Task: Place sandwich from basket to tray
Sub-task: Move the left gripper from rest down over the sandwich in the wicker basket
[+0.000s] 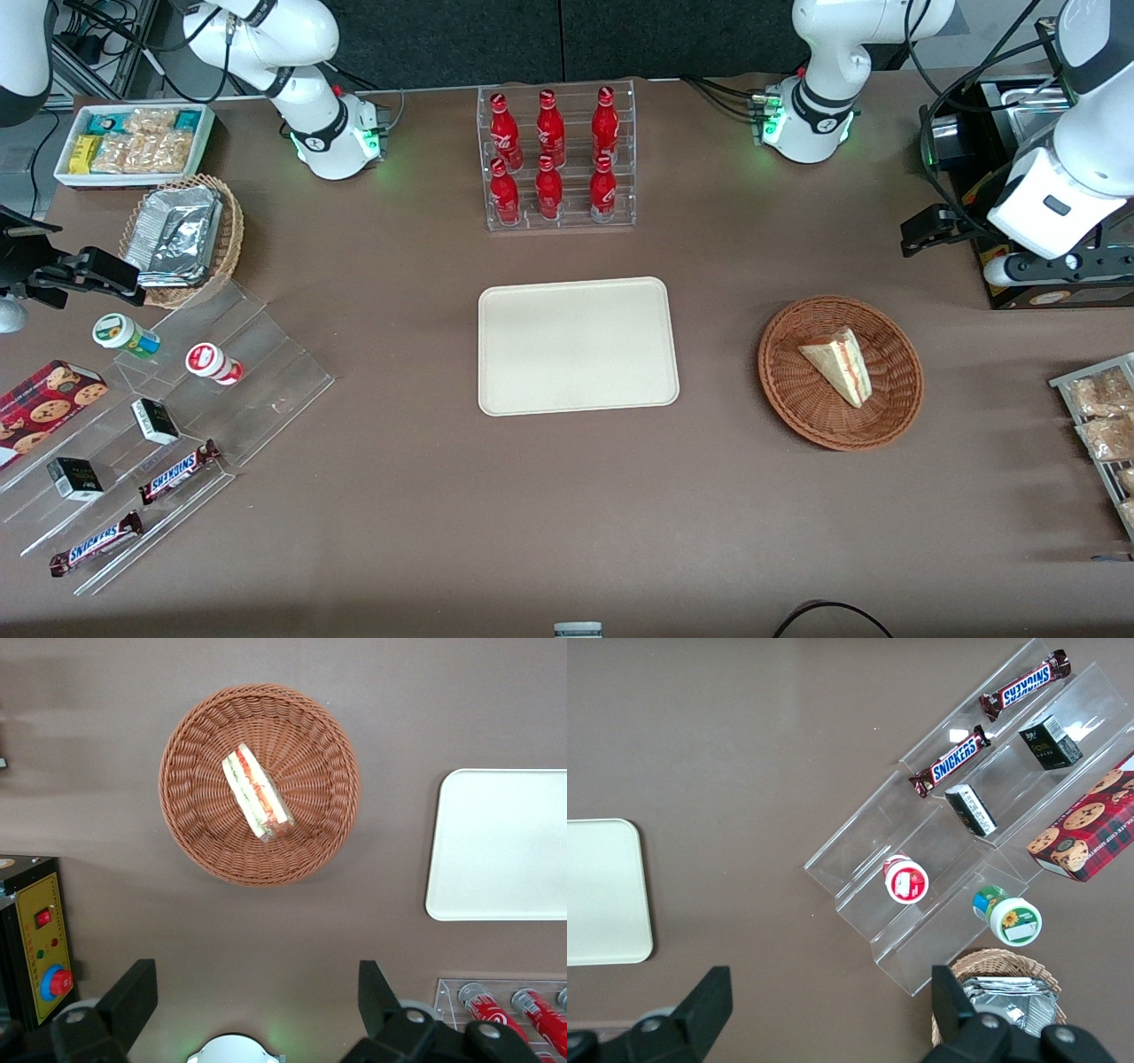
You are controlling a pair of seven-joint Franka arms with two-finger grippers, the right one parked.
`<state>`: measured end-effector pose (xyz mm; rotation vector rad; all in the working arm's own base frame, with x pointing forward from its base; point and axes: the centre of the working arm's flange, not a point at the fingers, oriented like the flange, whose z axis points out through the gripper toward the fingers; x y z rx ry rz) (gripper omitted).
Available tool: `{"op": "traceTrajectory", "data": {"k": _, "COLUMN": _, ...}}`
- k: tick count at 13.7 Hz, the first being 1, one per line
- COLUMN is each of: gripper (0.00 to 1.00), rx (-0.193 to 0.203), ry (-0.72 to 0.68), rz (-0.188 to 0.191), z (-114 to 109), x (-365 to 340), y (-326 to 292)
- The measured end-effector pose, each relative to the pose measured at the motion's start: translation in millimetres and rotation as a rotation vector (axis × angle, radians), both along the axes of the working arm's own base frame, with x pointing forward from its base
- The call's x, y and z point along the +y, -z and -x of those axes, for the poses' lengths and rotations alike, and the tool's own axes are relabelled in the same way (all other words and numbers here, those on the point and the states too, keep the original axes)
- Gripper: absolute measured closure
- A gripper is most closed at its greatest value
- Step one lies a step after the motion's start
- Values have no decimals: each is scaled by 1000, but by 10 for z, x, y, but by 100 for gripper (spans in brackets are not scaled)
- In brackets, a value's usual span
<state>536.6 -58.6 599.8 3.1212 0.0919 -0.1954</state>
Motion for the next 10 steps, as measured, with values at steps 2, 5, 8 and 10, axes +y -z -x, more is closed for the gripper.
{"op": "traceTrajectory", "data": {"k": 2, "gripper": 0, "rx": 9, "ry": -3, "rz": -1, "z": 22, "x": 26, "y": -23}}
{"op": "traceTrajectory", "data": {"k": 5, "gripper": 0, "rx": 25, "ry": -8, "rz": -31, "z": 40, "x": 71, "y": 13}}
{"op": "traceTrajectory", "data": {"k": 8, "gripper": 0, "rx": 76, "ry": -10, "rz": -64, "z": 59, "x": 109, "y": 359}}
{"op": "traceTrajectory", "data": {"k": 10, "gripper": 0, "rx": 92, "ry": -9, "rz": -66, "z": 64, "x": 109, "y": 686}}
